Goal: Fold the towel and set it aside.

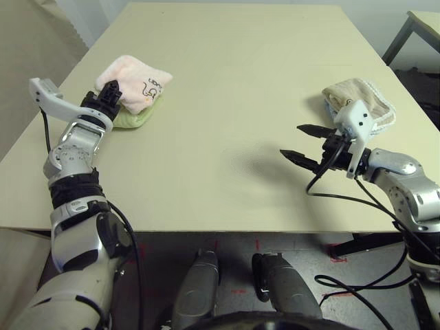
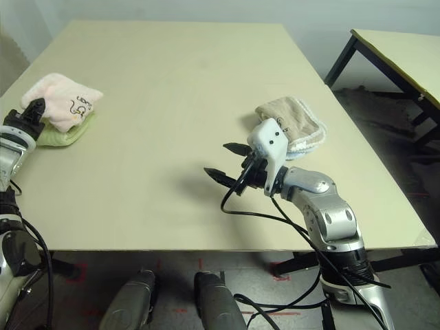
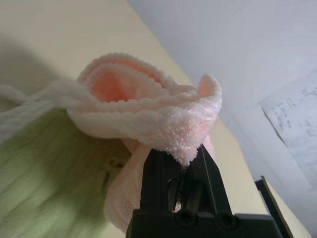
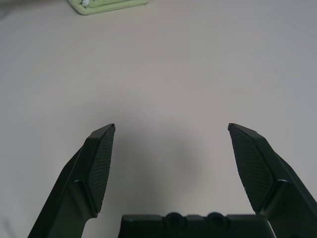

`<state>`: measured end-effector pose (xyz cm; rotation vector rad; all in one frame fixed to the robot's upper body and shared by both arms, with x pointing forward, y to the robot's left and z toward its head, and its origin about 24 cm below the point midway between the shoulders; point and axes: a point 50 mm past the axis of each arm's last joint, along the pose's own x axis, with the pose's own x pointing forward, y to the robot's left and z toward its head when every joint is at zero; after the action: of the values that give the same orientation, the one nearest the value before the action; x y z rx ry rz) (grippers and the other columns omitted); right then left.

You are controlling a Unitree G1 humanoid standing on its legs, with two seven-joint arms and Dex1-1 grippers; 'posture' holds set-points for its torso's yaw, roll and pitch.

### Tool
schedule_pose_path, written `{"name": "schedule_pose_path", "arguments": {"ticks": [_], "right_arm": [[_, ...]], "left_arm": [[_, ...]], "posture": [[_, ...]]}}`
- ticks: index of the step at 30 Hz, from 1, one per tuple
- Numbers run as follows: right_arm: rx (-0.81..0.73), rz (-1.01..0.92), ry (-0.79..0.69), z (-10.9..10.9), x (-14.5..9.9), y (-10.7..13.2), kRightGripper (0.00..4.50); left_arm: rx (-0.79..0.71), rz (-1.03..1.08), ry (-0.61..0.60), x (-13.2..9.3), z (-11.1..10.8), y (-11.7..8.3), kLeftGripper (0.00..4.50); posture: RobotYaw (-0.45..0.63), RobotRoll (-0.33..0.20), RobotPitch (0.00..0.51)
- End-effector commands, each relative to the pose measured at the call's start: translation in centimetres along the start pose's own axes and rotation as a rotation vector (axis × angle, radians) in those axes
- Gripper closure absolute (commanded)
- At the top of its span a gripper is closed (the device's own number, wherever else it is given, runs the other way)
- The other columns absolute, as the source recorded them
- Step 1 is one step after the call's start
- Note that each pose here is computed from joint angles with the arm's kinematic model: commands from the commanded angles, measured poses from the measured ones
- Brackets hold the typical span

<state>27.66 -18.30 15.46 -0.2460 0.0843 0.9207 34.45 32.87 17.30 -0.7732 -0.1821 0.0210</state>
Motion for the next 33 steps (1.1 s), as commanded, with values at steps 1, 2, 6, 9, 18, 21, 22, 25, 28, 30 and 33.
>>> {"name": "schedule_pose_path", "arguments": {"ticks": [1,2,6,9,18,21,22,25,28,30,33], "right_arm": [[0.01,0.007,0.0,-0.1,-0.2,0.4,0.0],[0.01,0.007,0.0,-0.1,-0.2,0.4,0.0],[0.007,0.013,-0.003,0.1,-0.1,0.2,0.0],[0.003,0.021,-0.006,0.2,0.0,0.1,0.0],[0.004,0.03,-0.006,0.3,0.0,0.2,0.0],[0.008,0.028,-0.004,0.1,-0.1,0.4,0.0],[0.009,0.027,-0.003,0.1,-0.1,0.4,0.0],[0.01,0.027,-0.001,0.1,-0.1,0.4,0.0],[0.009,0.024,-0.004,0.1,0.0,0.4,0.0],[0.009,0.023,-0.005,0.1,0.0,0.4,0.0],[0.009,0.022,-0.006,0.1,0.0,0.5,0.0]], "left_arm": [[0.015,0.054,-0.051,-1.2,1.3,1.8,4.47],[0.019,0.066,-0.061,-1.5,1.6,2.2,4.47],[0.02,0.107,-0.086,-2.7,2.5,3.6,4.47],[0.003,0.127,-0.082,-3.3,2.2,4.2,4.47],[-0.027,0.059,-0.053,-2.3,0.7,2.9,4.47],[-0.029,0.031,-0.055,-1.7,0.8,2.2,4.47],[-0.026,0.022,-0.051,-1.5,0.9,2.0,4.47],[-0.013,-0.02,-0.031,-0.5,0.8,0.9,4.47],[-0.017,-0.056,-0.012,0.0,0.5,0.3,4.47],[-0.02,-0.065,-0.003,0.1,0.3,0.2,4.47],[-0.026,-0.052,0.002,-0.1,-0.1,0.6,4.47]], "posture": [[-0.02,0.0,0.139],[-0.02,0.0,0.139],[-0.01,0.0,0.139],[0.0,0.0,0.136],[-0.01,0.0,0.129],[-0.01,0.0,0.126],[-0.02,0.0,0.125],[-0.02,0.0,0.124],[-0.02,0.0,0.122],[-0.02,0.0,0.121],[-0.03,0.0,0.123]]}}
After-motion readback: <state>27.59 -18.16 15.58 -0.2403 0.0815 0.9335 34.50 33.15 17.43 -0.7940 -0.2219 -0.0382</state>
